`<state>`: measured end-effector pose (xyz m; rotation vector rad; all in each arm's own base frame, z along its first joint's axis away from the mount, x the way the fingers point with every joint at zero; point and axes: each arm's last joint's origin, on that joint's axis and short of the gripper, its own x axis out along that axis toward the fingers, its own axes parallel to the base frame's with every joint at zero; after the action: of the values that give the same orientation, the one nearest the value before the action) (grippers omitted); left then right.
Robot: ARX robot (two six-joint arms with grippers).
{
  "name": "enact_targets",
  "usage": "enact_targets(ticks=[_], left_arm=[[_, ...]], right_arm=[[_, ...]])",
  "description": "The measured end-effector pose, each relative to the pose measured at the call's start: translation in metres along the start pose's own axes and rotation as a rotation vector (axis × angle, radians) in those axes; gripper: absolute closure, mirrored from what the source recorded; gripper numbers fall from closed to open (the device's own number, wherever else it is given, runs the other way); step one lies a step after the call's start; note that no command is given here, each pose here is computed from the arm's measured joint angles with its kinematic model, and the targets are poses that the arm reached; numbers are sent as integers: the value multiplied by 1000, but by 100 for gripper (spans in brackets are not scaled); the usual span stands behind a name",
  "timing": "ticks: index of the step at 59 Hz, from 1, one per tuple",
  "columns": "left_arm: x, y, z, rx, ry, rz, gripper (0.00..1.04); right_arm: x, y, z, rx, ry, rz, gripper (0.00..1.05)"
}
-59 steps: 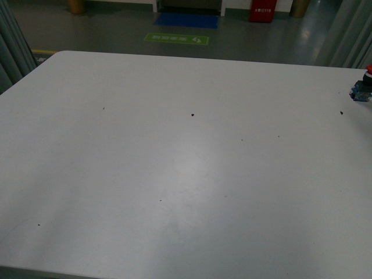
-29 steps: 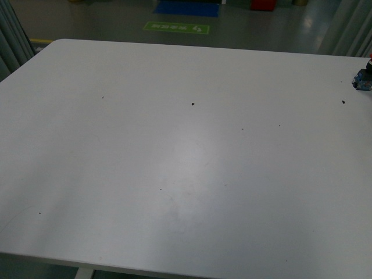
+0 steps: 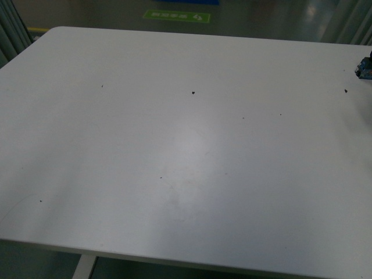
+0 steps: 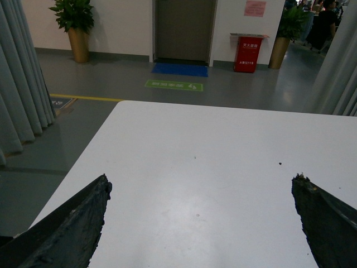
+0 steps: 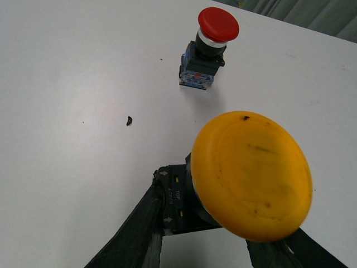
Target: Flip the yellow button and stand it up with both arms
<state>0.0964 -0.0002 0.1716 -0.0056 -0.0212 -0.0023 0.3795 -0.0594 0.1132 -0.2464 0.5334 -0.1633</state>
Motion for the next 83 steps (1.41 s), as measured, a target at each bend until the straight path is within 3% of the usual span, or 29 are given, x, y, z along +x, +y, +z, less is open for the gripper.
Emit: enact_targets(ticks=[46,83], left_arm=[[0,0,0,0,0,0,7],[0,0,0,0,0,0,7]], right_arm=[[40,14,-9,-14,60,-28,71],[63,-9,-24,18,91,-68,71]])
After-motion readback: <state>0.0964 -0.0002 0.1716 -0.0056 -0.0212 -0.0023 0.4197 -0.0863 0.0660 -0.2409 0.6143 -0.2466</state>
